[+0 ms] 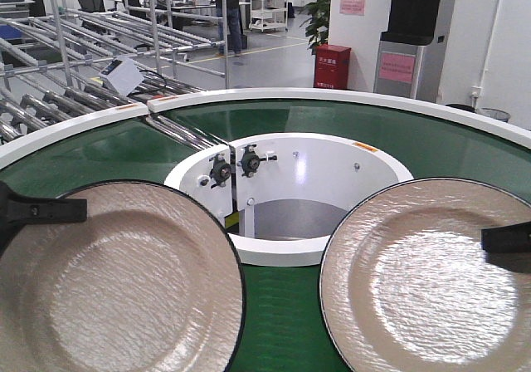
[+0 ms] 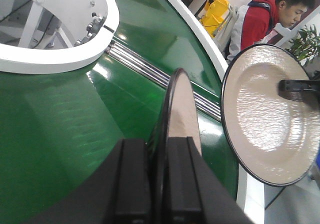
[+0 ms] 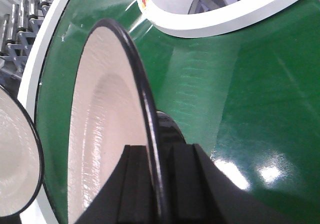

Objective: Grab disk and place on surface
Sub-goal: 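Hold both plates upright while the base drives to the steel table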

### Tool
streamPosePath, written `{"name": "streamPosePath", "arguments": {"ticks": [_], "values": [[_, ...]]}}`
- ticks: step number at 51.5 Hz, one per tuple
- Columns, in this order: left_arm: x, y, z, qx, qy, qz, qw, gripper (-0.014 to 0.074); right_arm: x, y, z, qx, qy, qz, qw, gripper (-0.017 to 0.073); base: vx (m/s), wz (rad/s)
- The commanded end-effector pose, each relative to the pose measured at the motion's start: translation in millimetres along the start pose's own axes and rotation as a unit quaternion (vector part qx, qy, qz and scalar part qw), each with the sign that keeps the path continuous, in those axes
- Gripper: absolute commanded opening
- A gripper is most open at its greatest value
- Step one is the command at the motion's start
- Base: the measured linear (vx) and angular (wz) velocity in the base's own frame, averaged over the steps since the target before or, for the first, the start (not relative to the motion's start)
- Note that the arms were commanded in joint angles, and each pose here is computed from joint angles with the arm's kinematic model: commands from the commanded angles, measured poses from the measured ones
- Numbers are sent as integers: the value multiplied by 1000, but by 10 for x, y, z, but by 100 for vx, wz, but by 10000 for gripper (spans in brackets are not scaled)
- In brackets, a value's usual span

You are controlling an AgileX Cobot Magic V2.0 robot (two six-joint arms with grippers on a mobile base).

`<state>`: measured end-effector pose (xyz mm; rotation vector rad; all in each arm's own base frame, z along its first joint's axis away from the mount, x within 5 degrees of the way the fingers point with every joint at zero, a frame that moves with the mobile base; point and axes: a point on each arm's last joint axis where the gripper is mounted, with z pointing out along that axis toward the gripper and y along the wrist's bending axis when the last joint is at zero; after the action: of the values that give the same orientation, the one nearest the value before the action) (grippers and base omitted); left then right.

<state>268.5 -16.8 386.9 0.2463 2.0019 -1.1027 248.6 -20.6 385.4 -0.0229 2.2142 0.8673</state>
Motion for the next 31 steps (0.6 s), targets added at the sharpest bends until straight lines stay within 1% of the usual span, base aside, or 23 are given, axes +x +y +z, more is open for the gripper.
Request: {"name": "streamPosePath", "arguments": {"ticks": [1,8,31], "values": [[-149,-277,-103,40,-69,-2,997,-2,-86,265,-173,-30,-63,-7,998,-9,0,0],[-145,-291,-108,42,-68,-1,997,-1,-76,312,-211,-29,-70,-16,997,-9,0,0],[-144,-289,-108,41,-67,0,997,-1,-72,325,-219,-30,-71,-17,997,-9,0,0]]}}
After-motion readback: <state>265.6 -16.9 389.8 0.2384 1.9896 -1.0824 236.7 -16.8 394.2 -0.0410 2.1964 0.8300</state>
